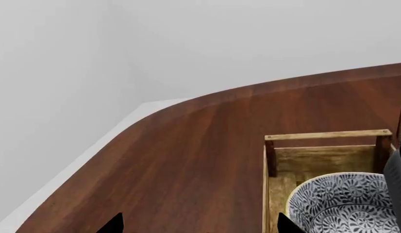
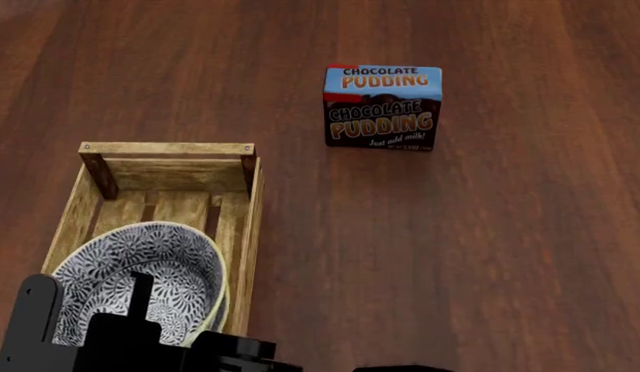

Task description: Stack the left bowl on the right bowl and place them in the tray.

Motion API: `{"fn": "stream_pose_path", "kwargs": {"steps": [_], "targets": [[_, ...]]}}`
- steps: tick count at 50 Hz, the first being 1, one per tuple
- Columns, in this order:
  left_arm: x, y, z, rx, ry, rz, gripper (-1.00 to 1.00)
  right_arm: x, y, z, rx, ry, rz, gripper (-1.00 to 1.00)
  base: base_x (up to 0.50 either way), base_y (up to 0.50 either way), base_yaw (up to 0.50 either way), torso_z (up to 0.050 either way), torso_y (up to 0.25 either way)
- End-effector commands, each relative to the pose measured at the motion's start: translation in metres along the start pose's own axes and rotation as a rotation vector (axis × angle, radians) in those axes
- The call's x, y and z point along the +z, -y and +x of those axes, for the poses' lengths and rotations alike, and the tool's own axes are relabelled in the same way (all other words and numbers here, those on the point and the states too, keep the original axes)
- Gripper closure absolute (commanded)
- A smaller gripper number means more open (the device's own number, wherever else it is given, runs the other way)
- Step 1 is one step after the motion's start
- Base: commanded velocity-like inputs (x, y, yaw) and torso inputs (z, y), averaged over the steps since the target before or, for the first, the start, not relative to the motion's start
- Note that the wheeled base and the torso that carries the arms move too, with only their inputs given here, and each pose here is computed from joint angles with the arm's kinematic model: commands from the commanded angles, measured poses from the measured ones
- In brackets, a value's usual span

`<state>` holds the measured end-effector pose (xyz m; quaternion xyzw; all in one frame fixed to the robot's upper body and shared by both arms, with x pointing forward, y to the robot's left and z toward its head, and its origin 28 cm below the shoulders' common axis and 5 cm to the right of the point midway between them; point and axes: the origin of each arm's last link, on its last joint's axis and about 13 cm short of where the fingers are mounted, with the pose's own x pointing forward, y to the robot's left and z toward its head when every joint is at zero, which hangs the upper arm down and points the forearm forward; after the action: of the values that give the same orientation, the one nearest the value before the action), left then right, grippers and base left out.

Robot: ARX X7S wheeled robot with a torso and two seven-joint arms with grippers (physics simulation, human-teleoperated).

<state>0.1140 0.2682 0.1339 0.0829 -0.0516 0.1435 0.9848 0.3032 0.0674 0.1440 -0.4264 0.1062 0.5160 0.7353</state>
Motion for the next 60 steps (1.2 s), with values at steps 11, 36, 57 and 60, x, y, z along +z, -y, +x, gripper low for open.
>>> {"fn": "stream_pose_path", "kwargs": {"steps": [11,36,57,60], "targets": [[-0.001,-0.001,0.000,0.003,-0.002,0.003,-1.00,-0.009,0.001,0.007,0.067,0.000,-0.039,1.00,0.00,0.00,0.00,0.000,0.000],[0.002,0.001,0.000,-0.005,0.005,0.001,-1.00,0.021,0.001,-0.011,0.013,0.042,-0.098,-1.00,0.00,0.00,0.00,0.000,0.000],[0.007,0.002,-0.002,-0.013,0.022,-0.005,-1.00,0.061,-0.003,-0.050,-0.094,0.055,-0.127,-1.00,0.00,0.00,0.00,0.000,0.000],[0.008,0.002,-0.002,-0.016,0.024,-0.004,-1.00,0.060,-0.003,-0.051,-0.111,0.035,-0.111,-1.00,0.00,0.00,0.00,0.000,0.000]]}}
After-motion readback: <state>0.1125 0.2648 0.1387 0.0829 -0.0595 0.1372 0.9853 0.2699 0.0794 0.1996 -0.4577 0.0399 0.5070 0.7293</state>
